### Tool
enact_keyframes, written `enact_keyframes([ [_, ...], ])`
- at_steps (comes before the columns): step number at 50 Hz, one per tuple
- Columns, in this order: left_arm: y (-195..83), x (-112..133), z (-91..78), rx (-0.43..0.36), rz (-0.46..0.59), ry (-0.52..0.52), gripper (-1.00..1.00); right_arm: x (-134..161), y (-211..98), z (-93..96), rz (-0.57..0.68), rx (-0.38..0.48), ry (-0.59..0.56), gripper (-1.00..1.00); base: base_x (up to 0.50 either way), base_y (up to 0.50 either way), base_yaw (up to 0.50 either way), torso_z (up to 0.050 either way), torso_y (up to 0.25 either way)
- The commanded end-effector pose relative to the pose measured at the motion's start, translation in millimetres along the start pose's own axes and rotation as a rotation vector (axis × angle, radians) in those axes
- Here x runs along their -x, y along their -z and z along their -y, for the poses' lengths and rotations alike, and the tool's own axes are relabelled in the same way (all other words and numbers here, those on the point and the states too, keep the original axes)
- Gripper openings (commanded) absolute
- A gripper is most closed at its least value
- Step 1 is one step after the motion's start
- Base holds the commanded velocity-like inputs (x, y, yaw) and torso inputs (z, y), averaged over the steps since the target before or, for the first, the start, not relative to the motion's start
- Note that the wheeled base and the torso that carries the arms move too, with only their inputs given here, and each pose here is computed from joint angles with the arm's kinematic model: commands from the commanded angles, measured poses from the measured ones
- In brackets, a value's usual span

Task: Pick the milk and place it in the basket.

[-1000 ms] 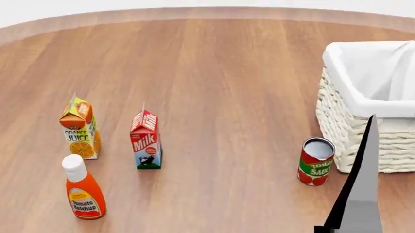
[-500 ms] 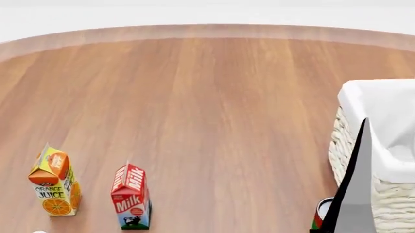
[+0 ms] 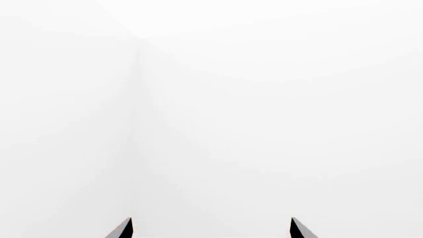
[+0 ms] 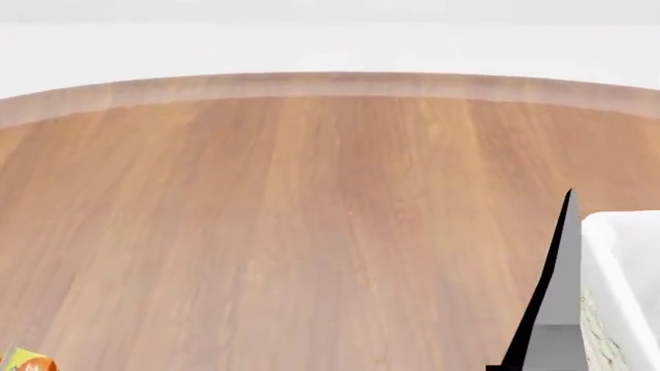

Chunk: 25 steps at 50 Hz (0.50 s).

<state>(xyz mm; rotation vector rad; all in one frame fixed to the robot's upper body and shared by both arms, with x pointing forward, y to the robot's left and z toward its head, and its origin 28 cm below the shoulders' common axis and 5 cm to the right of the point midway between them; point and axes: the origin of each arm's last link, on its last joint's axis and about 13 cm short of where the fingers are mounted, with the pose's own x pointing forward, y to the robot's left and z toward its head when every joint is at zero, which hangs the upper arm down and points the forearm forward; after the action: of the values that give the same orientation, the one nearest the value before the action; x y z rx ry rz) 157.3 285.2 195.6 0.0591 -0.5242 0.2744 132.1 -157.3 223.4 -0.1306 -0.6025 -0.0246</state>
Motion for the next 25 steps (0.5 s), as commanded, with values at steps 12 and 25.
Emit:
enact_keyframes([
  [12, -0.5, 1.7, -2.3, 0.013, 0.008, 0.001, 1.0, -2.2, 2.1, -1.2, 0.014, 0.019, -0.01, 1.0, 0.36, 0.0, 0.0, 0.0, 0.002],
  [25, 0.3, 2.3, -2.3, 0.011, 0.007, 0.001, 1.0, -3.0, 6.9, -0.9, -0.006, 0.017, -0.015, 1.0, 0.0, 0.0, 0.0, 0.0, 0.0],
])
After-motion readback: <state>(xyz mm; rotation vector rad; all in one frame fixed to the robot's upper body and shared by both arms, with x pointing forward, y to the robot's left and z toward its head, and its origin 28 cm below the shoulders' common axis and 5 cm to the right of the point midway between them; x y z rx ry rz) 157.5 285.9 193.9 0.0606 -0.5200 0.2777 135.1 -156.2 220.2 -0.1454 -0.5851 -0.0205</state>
